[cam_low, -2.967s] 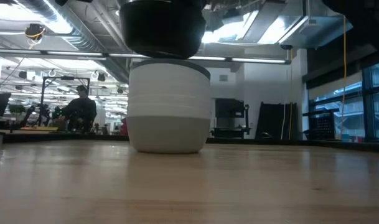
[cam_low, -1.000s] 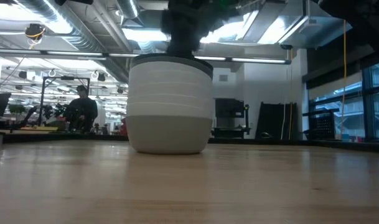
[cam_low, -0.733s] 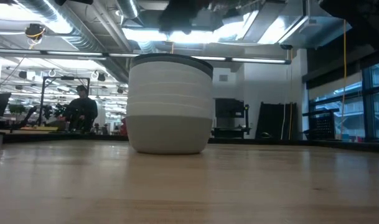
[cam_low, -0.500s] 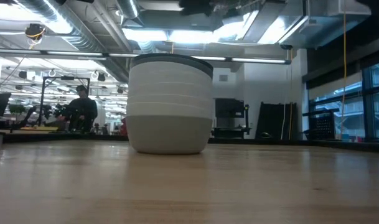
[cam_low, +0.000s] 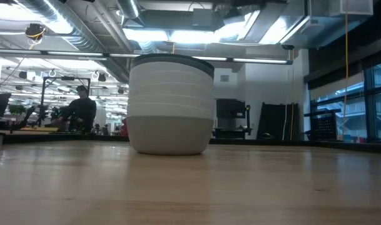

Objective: Nest bowls inside each other
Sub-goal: Return to Home Position

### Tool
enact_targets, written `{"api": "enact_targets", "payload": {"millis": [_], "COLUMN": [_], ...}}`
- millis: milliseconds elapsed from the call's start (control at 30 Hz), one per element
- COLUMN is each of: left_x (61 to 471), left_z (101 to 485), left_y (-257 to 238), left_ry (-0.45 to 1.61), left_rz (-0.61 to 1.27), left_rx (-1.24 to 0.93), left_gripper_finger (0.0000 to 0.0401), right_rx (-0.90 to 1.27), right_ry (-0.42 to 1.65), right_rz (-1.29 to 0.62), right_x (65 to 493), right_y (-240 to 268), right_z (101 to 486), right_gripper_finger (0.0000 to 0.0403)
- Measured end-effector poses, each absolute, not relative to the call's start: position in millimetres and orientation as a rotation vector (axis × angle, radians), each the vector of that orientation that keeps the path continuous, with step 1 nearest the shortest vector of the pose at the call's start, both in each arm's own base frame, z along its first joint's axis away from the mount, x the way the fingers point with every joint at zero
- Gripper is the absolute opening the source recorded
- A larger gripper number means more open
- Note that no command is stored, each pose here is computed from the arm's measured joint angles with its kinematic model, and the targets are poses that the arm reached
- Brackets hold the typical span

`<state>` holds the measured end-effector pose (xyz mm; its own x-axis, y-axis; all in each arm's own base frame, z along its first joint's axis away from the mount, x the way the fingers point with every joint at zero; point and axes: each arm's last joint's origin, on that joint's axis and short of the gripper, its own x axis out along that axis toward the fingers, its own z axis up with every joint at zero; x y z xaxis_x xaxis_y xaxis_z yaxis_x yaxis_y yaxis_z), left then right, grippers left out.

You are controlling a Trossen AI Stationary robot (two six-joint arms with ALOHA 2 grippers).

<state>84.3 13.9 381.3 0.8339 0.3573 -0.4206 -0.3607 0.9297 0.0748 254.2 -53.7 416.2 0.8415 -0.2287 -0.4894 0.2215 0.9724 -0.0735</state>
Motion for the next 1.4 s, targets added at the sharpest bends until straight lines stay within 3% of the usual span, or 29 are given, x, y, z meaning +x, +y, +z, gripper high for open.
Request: {"api": "enact_targets", "payload": {"millis": [267,700,1100,1400], "left_x": [84.8,93.1,127.6,110.3], "left_z": [382.5,384.5,318.9,304.0], "left_y": [14.1,15.8,22.1,24.6], "left_ry": [0.431,0.411,0.430,0.275], "left_rz": [0.388,0.420,0.570,0.619], "left_rx": [-0.007,0.046,0.153,0.066], "left_gripper_finger": [0.0135,0.0135,0.0135,0.0135], "right_rx": [0.056,0.126,0.156,0.195], "right_ry": [0.374,0.279,0.240,0.215], "right_rz": [-0.313,-0.317,-0.319,-0.358], "right_x": [204.7,177.5,169.8,152.8], "right_y": [-37.5,-31.5,-30.3,-28.7], "right_z": [375.3,311.1,268.6,250.5], "right_gripper_finger": [0.0177,0.0177,0.0177,0.0177]}}
